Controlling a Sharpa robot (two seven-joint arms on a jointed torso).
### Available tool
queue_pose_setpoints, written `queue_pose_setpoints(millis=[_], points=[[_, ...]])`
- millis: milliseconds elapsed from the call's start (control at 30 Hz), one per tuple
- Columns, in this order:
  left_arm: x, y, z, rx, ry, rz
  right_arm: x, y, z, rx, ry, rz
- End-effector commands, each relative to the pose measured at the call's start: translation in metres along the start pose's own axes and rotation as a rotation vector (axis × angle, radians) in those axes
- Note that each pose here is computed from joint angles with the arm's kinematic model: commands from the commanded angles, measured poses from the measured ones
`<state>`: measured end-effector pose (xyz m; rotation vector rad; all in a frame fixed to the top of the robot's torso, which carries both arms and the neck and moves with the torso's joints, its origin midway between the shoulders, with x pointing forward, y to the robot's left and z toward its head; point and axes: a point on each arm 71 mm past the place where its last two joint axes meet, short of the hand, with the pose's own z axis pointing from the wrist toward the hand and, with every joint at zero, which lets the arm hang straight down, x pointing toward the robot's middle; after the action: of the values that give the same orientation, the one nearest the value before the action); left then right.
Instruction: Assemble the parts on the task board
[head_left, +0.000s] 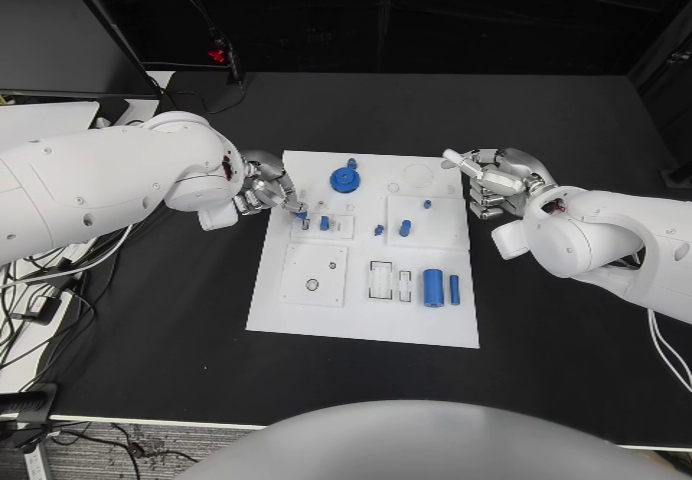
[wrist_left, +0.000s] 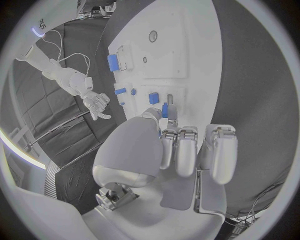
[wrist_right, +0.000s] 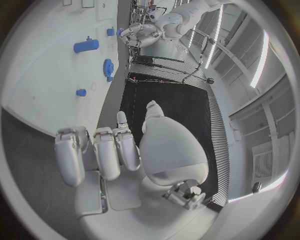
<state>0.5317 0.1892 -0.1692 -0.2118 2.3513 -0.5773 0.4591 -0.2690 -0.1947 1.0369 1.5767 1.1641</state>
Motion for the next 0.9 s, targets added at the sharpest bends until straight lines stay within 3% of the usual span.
queue_pose_setpoints(millis=[33,567,900], points=[[-0.0038,-0.0042,-0.0014,0.037,-0.07,-0.024,0.002,0.001,0.0,-0.008,0.011,0.0],[0.0052,0.0039,-0.0054,-0.074,-0.05,-0.023,0.003,0.002,0.0,-0.01,0.014,0.001],[0.013,0.0045,-0.0106,-0.088,-0.079,0.007,0.002,0.002,-0.001,-0.01,0.014,0.001]])
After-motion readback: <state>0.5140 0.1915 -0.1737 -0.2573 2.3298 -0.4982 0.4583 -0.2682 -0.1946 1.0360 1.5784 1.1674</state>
